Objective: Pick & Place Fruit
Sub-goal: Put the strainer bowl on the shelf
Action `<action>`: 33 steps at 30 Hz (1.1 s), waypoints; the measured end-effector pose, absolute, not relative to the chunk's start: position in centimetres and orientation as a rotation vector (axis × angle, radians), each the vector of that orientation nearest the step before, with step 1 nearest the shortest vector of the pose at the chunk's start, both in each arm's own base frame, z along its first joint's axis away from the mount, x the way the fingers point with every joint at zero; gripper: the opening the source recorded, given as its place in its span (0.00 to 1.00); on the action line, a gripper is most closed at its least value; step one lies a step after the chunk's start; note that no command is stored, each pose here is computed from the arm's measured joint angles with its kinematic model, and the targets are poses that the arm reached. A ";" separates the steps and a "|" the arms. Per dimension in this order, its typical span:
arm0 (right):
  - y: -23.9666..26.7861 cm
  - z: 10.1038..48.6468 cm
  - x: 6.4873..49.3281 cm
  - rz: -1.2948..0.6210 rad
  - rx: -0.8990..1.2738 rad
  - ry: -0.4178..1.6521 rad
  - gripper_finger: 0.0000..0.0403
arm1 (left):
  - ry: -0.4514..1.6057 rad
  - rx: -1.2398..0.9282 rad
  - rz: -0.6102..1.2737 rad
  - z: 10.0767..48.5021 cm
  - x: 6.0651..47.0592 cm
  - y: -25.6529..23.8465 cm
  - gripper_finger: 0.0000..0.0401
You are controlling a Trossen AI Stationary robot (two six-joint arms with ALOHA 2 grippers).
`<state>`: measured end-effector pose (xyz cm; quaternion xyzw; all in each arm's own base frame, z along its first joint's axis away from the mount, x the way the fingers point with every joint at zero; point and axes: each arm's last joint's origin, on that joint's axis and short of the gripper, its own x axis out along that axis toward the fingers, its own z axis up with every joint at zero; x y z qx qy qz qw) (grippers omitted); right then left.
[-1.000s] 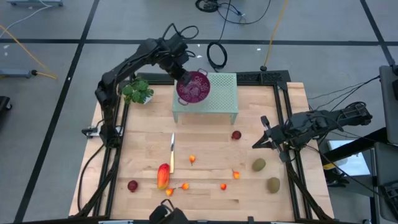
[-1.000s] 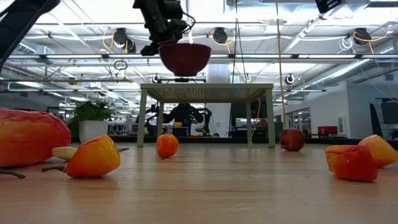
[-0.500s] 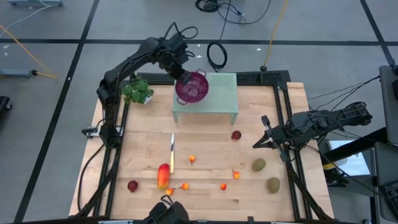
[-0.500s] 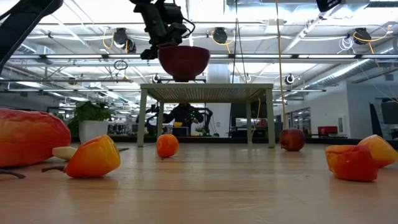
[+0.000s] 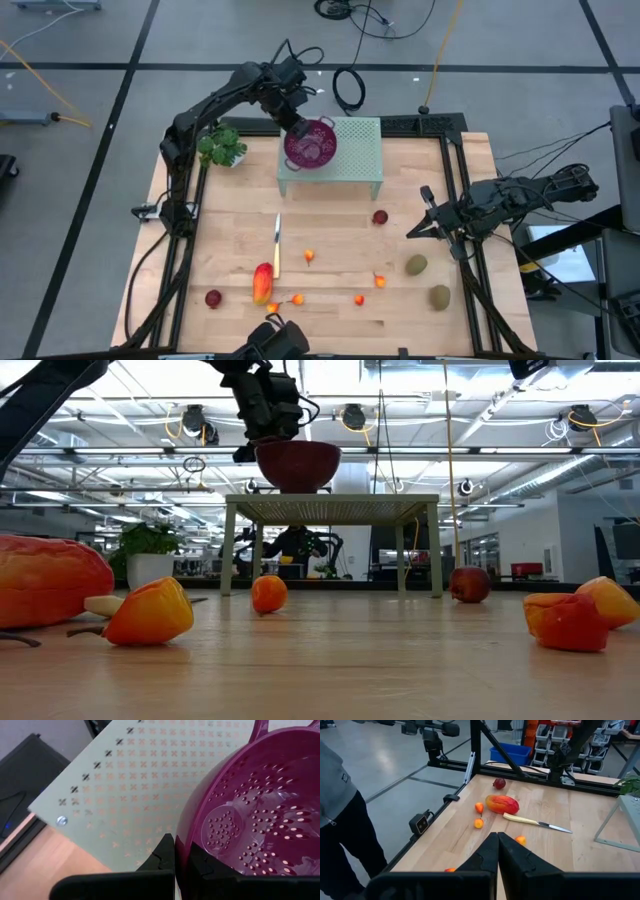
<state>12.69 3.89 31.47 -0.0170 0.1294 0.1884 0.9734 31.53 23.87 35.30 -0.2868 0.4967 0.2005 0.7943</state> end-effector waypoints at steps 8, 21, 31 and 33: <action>3.9 31.5 12.7 0.380 -0.034 0.261 0.01 | 1.078 -0.604 0.425 35.2 31.3 24.2 0.00; 3.9 31.5 12.7 0.380 -0.034 0.261 0.01 | 1.078 -0.604 0.391 35.0 31.5 24.1 0.00; 3.9 31.5 12.7 0.379 -0.029 0.261 0.01 | 1.082 -0.641 0.376 34.2 32.0 24.3 0.00; 3.9 31.5 12.7 0.378 -0.016 0.264 0.01 | 1.081 -0.646 0.370 34.2 32.1 24.3 0.00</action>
